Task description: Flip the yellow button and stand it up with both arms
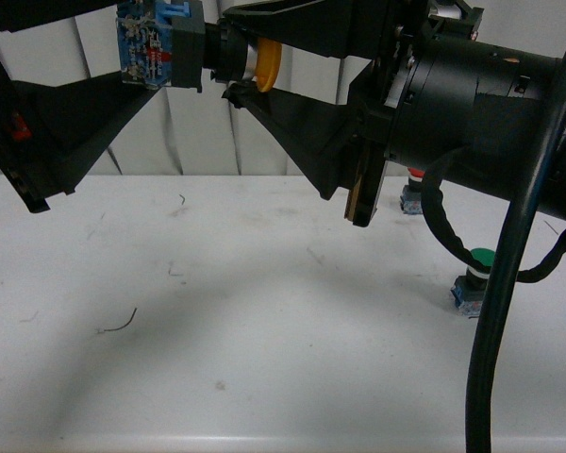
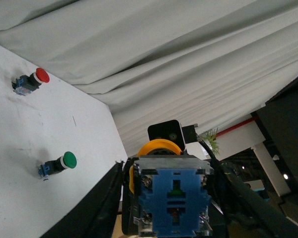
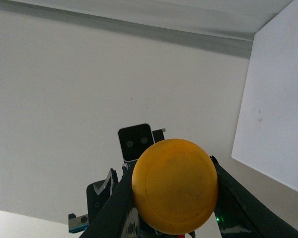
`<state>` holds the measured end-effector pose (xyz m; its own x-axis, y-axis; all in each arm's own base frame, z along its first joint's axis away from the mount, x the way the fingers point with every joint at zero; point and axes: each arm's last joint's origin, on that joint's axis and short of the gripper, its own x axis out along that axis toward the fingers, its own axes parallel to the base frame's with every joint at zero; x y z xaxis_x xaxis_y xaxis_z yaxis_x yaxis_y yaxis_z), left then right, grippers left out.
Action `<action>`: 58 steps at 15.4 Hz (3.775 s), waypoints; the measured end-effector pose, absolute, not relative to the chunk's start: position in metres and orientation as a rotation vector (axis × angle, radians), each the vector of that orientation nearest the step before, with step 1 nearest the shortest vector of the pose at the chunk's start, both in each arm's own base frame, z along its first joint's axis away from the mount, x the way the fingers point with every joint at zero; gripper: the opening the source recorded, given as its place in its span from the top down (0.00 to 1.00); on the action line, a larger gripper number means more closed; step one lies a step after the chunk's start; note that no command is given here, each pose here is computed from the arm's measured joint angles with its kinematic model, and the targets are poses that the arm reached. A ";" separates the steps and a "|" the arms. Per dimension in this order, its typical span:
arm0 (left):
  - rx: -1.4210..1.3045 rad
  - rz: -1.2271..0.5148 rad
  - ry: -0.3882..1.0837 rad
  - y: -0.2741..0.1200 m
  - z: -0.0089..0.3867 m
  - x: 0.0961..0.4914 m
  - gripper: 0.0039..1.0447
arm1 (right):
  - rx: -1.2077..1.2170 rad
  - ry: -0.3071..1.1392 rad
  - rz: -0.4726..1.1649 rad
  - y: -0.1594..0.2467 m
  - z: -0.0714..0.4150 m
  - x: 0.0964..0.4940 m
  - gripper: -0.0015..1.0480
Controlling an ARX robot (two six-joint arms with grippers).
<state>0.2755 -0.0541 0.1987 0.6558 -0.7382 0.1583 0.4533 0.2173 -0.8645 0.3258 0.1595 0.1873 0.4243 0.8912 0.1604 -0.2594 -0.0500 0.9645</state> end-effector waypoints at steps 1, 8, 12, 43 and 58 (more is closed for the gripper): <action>-1.067 -0.836 0.313 -0.052 0.198 0.276 0.35 | 1.289 0.640 1.048 0.158 0.188 0.326 0.65; -1.105 -0.687 0.260 -0.001 0.192 0.295 0.06 | 1.335 0.656 1.032 0.146 0.191 0.336 0.65; -1.098 -0.544 0.242 0.063 0.195 0.281 0.06 | 1.383 0.672 1.008 0.140 0.189 0.347 0.66; -0.015 -0.001 0.009 0.000 0.165 0.098 0.99 | 1.379 0.719 1.039 0.151 0.181 0.359 0.66; -0.014 0.000 0.002 0.000 0.166 0.098 0.06 | 0.352 0.303 0.340 0.042 0.194 0.422 0.66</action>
